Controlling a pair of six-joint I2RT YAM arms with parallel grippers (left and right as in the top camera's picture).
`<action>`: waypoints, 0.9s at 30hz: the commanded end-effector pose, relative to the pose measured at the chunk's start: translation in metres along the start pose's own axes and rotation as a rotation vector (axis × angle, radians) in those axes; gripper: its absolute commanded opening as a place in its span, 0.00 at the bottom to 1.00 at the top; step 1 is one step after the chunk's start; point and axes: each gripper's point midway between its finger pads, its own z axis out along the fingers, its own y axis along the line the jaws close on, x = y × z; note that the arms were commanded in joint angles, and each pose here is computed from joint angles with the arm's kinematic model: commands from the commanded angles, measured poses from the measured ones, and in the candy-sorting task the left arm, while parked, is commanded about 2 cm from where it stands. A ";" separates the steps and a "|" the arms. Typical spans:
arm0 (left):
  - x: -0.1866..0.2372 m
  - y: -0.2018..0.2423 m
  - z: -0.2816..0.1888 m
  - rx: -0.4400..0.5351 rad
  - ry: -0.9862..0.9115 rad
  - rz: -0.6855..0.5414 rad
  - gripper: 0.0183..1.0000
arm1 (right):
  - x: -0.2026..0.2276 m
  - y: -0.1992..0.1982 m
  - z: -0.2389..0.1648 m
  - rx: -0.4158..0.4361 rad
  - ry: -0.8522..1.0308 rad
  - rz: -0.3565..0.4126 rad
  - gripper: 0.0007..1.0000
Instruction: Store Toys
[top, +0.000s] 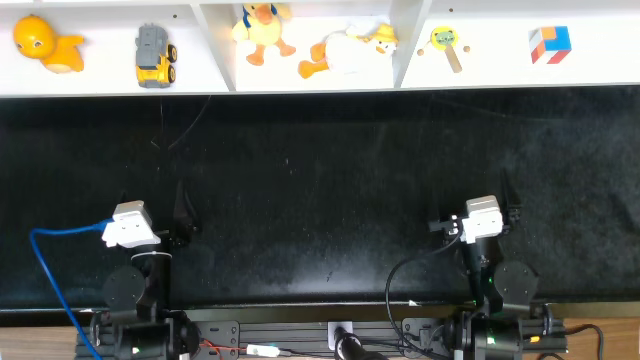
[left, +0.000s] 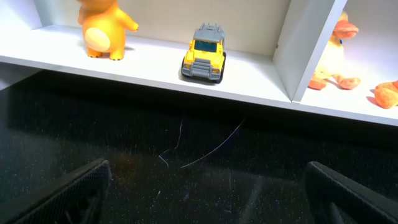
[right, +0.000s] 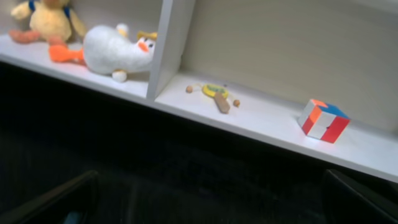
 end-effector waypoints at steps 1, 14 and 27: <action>0.000 0.000 0.000 0.002 -0.008 -0.004 1.00 | -0.002 -0.004 -0.002 0.027 -0.025 0.059 0.99; 0.000 0.000 0.000 0.002 -0.008 -0.004 1.00 | -0.002 0.002 -0.001 0.022 -0.020 0.239 0.99; 0.000 0.000 0.000 0.002 -0.008 -0.004 1.00 | -0.002 0.002 -0.001 0.022 -0.021 0.239 0.99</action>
